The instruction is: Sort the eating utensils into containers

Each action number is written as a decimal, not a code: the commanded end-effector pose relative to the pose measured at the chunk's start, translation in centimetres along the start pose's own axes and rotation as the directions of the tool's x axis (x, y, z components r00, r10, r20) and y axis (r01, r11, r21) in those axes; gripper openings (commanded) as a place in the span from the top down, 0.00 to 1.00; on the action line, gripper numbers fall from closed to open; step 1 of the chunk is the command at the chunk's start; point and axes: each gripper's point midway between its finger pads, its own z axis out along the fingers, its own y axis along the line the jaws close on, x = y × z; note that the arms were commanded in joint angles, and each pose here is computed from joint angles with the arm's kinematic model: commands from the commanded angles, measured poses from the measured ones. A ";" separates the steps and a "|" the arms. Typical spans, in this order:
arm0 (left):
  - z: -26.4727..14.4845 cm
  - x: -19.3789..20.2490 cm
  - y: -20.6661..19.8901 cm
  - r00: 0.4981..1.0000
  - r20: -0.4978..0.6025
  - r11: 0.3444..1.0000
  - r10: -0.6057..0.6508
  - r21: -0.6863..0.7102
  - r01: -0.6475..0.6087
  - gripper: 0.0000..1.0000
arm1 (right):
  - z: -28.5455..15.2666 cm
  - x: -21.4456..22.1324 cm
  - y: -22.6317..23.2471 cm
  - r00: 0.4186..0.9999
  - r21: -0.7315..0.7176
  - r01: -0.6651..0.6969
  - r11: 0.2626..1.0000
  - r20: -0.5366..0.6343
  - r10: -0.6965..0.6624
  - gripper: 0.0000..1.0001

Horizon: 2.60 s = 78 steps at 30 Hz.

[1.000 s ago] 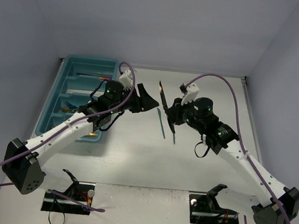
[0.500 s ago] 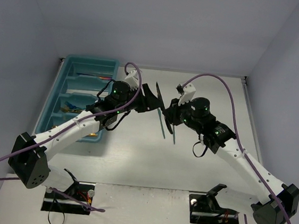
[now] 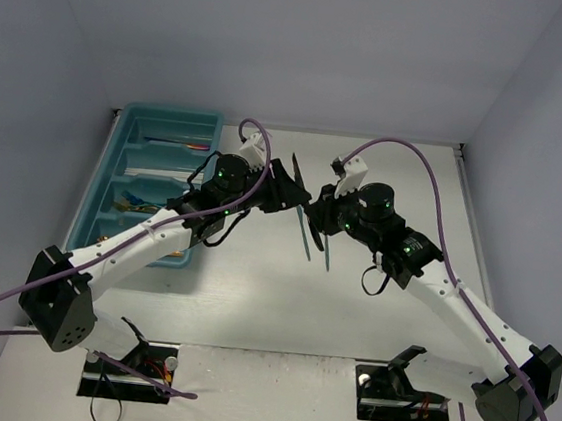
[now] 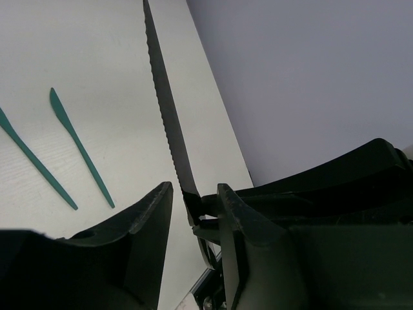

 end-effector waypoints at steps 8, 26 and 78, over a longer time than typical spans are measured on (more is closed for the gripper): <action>-0.2 -2.6 -5.0 0.996 0.090 0.989 0.005 0.148 -0.018 0.83 | -0.3 -4.6 1.7 0.988 -0.052 0.015 0.999 0.152 -0.007 1.00; -1.8 -5.7 -1.8 0.981 0.188 0.996 -0.048 0.081 0.033 1.00 | -1.3 -5.1 -0.7 0.981 0.081 -0.019 0.997 0.195 0.003 0.34; -11.8 -35.8 33.8 0.495 0.851 0.696 -0.178 -0.247 0.674 0.25 | -4.8 3.1 -12.2 0.988 0.457 -0.148 0.877 0.103 0.113 0.10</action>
